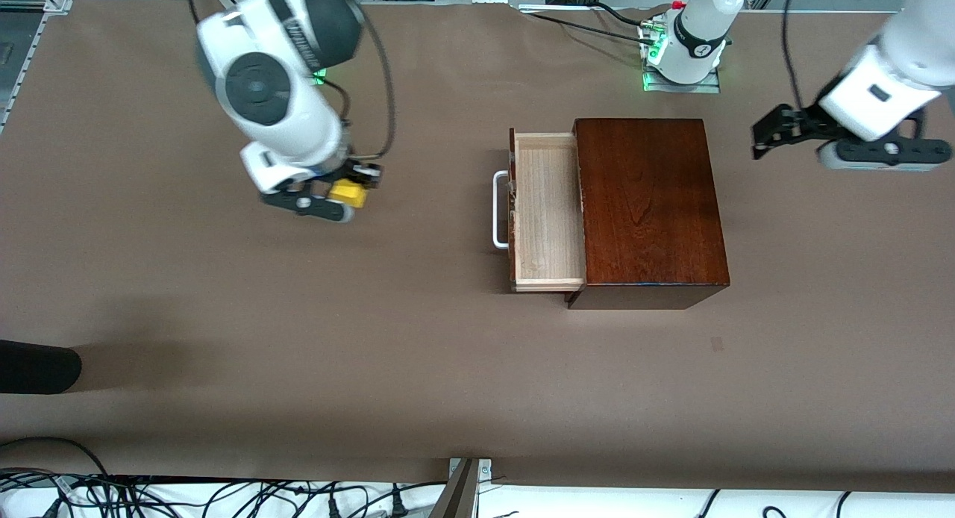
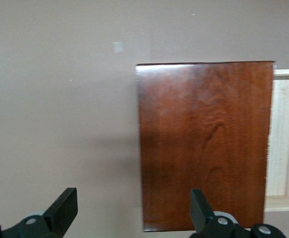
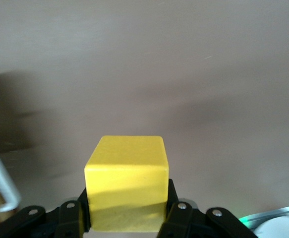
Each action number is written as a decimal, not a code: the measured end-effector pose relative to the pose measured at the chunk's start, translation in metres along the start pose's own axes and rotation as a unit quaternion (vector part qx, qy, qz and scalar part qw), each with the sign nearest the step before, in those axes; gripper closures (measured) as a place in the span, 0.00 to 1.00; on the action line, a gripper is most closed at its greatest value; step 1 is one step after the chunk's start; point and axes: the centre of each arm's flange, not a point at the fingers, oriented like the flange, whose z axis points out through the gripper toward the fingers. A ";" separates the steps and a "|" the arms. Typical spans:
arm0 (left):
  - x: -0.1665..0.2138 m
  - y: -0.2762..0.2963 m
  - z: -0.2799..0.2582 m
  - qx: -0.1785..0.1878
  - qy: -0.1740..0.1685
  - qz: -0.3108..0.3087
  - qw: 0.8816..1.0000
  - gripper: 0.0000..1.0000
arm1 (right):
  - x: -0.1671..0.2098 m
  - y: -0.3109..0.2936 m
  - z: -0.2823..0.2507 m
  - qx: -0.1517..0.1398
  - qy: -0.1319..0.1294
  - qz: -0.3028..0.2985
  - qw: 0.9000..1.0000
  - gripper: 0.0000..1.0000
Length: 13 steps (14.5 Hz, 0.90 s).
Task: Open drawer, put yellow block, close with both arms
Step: 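Release the handle and withdraw the left gripper while the right gripper carries the cube, then lower the yellow cube into the open drawer with the right gripper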
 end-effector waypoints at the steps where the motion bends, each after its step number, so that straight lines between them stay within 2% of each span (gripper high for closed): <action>1: 0.000 -0.011 0.000 -0.001 -0.002 -0.003 1.000 0.00 | -0.007 -0.024 0.003 0.006 0.002 0.008 1.000 0.44; 5: -0.001 -0.032 0.004 -0.002 -0.013 -0.017 1.000 0.00 | -0.040 -0.115 0.025 0.025 0.011 0.012 1.000 0.44; 8: 0.001 -0.042 0.007 -0.002 -0.017 -0.027 0.999 0.00 | -0.079 -0.172 0.050 0.051 0.025 0.005 0.998 0.44; 13: 0.001 -0.064 0.007 -0.004 -0.017 -0.048 0.999 0.00 | -0.122 -0.216 0.086 0.071 0.034 -0.021 0.997 0.44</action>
